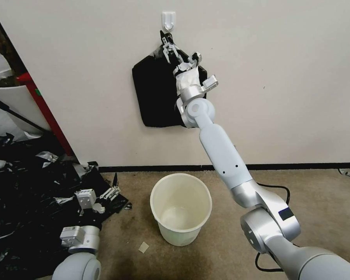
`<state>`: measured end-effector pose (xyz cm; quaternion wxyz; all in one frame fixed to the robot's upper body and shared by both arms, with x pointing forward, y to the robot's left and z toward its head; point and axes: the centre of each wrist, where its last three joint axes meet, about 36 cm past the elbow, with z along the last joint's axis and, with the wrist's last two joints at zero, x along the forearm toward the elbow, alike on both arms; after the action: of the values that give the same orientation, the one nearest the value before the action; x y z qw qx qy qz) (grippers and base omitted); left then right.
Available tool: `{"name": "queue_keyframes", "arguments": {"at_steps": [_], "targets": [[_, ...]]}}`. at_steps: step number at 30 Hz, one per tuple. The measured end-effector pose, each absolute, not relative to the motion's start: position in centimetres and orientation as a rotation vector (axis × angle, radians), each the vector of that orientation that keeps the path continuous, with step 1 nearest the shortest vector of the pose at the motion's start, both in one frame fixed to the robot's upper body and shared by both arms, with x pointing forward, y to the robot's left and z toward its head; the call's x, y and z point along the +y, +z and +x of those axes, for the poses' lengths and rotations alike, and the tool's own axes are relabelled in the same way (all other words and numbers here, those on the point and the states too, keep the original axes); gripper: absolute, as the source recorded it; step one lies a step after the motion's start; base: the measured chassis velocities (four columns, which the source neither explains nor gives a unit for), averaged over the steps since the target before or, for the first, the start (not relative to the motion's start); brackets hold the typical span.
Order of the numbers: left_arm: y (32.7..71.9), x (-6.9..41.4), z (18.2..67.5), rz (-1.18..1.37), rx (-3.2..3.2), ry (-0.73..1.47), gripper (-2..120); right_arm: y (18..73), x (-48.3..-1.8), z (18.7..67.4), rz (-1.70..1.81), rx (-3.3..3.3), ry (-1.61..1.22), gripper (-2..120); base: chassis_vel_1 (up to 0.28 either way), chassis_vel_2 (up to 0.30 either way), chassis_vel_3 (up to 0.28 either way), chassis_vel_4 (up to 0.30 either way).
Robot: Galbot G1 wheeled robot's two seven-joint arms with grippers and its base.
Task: Place a trash bag onto the trash bin.
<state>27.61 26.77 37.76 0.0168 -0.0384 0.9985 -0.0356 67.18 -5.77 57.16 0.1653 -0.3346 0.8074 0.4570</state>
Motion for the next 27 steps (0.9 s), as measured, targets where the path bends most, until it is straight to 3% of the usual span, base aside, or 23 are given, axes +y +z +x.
{"name": "queue_keyframes", "arguments": {"at_steps": [13, 27], "targets": [[37.6, 26.9, 27.6, -0.122, 3.108, -0.101, 100, 56.4, -6.1, 67.7, -0.937, 2.303, 1.258, 2, 0.000, 0.000, 0.000, 0.000], [37.1, 27.0, 28.0, -0.118, 3.113, -0.093, 100, 53.4, -7.0, 66.1, -1.028, 2.177, 1.211, 0, 0.000, 0.000, 0.000, 0.000]]}}
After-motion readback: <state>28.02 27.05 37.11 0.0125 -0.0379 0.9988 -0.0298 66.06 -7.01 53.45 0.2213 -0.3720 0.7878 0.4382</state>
